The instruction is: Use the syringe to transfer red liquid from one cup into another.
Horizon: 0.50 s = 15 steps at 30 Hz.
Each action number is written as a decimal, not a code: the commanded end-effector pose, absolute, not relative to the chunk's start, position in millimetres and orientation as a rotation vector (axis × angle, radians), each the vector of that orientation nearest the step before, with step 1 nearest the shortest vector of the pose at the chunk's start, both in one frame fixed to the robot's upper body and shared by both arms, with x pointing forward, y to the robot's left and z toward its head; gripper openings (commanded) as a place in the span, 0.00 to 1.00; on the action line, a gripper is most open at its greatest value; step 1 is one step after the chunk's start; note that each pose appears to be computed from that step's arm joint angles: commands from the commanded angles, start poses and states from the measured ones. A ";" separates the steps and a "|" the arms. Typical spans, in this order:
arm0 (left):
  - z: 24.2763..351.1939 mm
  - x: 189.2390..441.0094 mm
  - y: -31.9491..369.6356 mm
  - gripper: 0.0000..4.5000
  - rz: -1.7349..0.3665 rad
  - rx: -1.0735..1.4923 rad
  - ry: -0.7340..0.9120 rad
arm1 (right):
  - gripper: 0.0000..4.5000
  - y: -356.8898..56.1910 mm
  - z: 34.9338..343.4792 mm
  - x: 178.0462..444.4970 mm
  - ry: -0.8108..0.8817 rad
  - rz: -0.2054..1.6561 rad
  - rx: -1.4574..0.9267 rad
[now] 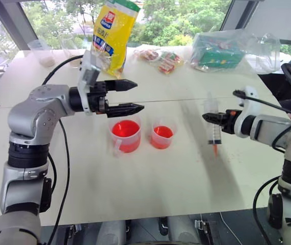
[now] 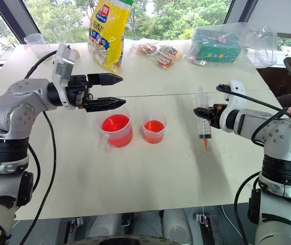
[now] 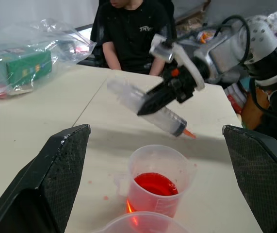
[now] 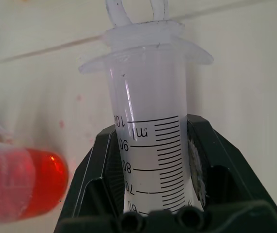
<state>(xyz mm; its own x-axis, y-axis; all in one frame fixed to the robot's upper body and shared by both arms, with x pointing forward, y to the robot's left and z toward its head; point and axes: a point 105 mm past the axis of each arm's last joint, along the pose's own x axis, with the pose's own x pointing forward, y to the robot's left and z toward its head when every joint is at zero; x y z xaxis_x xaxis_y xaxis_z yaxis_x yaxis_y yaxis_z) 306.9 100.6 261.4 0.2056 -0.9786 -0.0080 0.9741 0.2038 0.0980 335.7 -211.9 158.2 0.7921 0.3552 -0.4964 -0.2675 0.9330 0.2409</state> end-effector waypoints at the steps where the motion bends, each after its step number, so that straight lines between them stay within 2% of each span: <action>1: 271.8 297.1 101.1 0.99 -1.371 0.088 -0.103 | 0.32 -209.9 150.0 335.6 0.587 0.348 0.162; 2: 270.3 295.4 100.8 0.99 -1.372 0.090 -0.099 | 0.32 -210.1 146.2 336.5 0.593 0.344 0.157; 6: 267.7 290.6 98.8 1.00 -1.369 0.083 -0.087 | 0.74 -210.4 138.4 339.5 0.607 0.339 0.164; 8: 267.7 287.4 97.9 1.00 -1.374 0.080 -0.083 | 0.99 -208.4 142.1 338.8 0.595 0.355 0.156; 12: 266.2 284.1 98.6 1.00 -1.375 0.078 -0.067 | 0.99 -203.9 156.0 336.5 0.554 0.395 0.123; 15: 263.6 284.2 101.3 1.00 -1.359 0.094 -0.052 | 0.99 -200.0 180.4 327.5 0.480 0.459 0.032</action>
